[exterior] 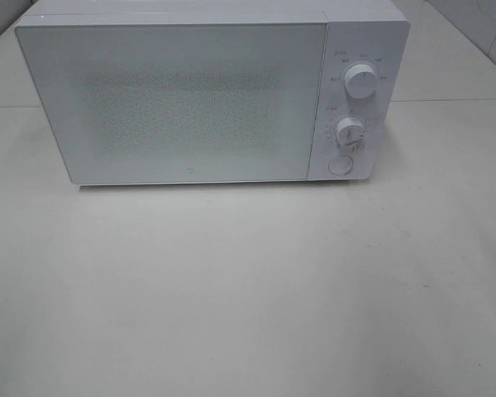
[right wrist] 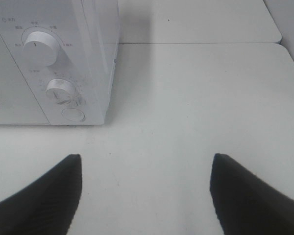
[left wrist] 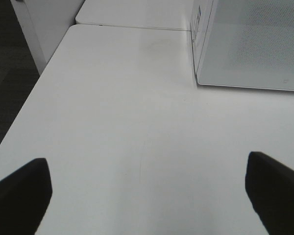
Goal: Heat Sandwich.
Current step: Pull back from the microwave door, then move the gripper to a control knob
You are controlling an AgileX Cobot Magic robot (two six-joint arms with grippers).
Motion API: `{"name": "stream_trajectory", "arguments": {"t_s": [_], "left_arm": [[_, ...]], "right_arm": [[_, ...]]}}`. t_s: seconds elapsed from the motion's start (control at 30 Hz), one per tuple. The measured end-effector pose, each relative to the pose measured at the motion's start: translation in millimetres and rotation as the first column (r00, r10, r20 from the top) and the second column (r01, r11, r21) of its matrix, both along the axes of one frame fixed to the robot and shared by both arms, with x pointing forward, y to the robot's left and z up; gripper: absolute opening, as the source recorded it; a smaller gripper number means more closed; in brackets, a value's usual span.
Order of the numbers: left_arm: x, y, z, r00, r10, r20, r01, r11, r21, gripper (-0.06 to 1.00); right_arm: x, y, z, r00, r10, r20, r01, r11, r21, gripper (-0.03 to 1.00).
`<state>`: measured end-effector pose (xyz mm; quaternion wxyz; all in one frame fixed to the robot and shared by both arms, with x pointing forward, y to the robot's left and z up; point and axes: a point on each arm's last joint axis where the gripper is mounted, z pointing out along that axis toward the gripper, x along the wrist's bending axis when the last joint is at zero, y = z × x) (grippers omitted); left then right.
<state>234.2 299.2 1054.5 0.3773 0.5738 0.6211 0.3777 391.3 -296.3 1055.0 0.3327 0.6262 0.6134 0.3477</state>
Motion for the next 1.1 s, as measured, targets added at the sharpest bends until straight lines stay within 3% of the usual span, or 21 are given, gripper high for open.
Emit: {"name": "stream_trajectory", "arguments": {"t_s": [0.43,1.1], "left_arm": [[0,0,0,1.000,0.000,0.000,0.000,1.000,0.000,0.99],[0,0,0,1.000,0.000,0.000,0.000,1.000,0.000,0.99]], "right_arm": [[40,1,-20,0.992,0.007,0.130,-0.007,1.000,0.001,0.71],[53,13,-64,0.953,0.053,0.299,-0.060,0.998,0.012,0.71]]}}
